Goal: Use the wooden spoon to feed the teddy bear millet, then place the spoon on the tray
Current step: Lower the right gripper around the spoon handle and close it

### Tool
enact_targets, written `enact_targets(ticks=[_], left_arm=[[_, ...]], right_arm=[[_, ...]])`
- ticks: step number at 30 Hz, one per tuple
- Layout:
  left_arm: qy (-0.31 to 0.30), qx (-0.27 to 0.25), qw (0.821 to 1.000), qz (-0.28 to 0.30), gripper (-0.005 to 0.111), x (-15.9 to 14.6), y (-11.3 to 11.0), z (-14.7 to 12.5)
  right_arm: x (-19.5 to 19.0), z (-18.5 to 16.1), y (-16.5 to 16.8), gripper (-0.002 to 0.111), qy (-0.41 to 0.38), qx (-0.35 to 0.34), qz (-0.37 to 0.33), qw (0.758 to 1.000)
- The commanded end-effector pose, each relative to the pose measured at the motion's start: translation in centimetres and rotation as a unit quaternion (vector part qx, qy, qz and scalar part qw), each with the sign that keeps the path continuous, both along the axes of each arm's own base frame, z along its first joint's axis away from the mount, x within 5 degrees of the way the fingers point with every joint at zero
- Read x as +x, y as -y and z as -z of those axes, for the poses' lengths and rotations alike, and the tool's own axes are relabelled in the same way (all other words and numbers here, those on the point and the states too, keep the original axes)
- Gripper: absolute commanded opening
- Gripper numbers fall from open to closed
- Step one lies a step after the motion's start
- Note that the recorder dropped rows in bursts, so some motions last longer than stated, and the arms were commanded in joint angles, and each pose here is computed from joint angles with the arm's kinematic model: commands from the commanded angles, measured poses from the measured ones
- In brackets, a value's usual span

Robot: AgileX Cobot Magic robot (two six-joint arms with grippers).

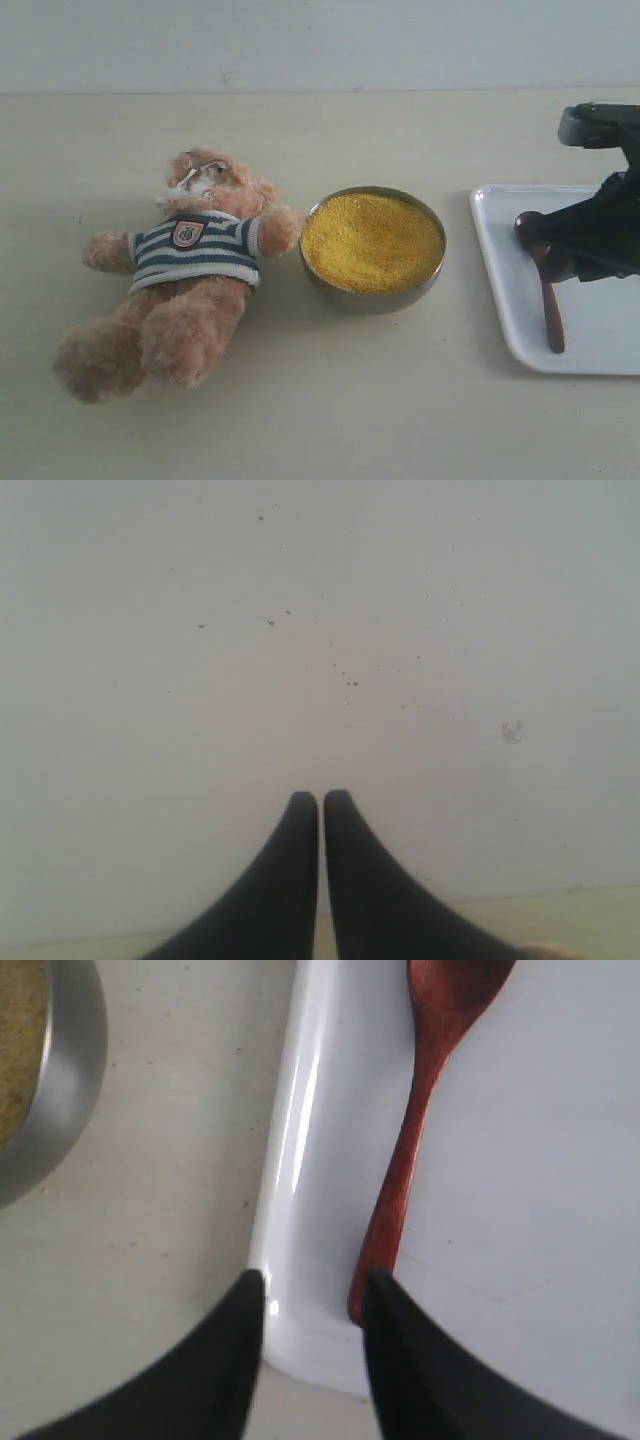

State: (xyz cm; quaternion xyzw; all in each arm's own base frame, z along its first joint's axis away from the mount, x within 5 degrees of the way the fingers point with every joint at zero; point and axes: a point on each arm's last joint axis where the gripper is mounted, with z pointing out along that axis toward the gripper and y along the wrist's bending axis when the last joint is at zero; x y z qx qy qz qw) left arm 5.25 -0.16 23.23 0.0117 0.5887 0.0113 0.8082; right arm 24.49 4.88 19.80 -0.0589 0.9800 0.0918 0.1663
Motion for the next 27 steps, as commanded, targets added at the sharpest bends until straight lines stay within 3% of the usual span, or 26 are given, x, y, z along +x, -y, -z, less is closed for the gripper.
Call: enact_targets(ticks=[1, 7, 27], left_arm=[[0.005, -0.004, 1.0, 0.004, 0.004, -0.1, 0.0, -0.2], [0.005, -0.004, 1.0, 0.004, 0.004, -0.1, 0.0, -0.2], [0.004, -0.004, 1.0, 0.004, 0.004, -0.1, 0.0, -0.2]], right_arm=[[2.1, 1.6, -0.2, 0.062, -0.018, -0.002, 0.018, 1.0], [3.3, 3.6, -0.3, 0.042, -0.047, -0.011, 0.013, 0.999], [4.1, 4.7, 0.5, 0.042, -0.031, -0.059, 0.026, 0.997]])
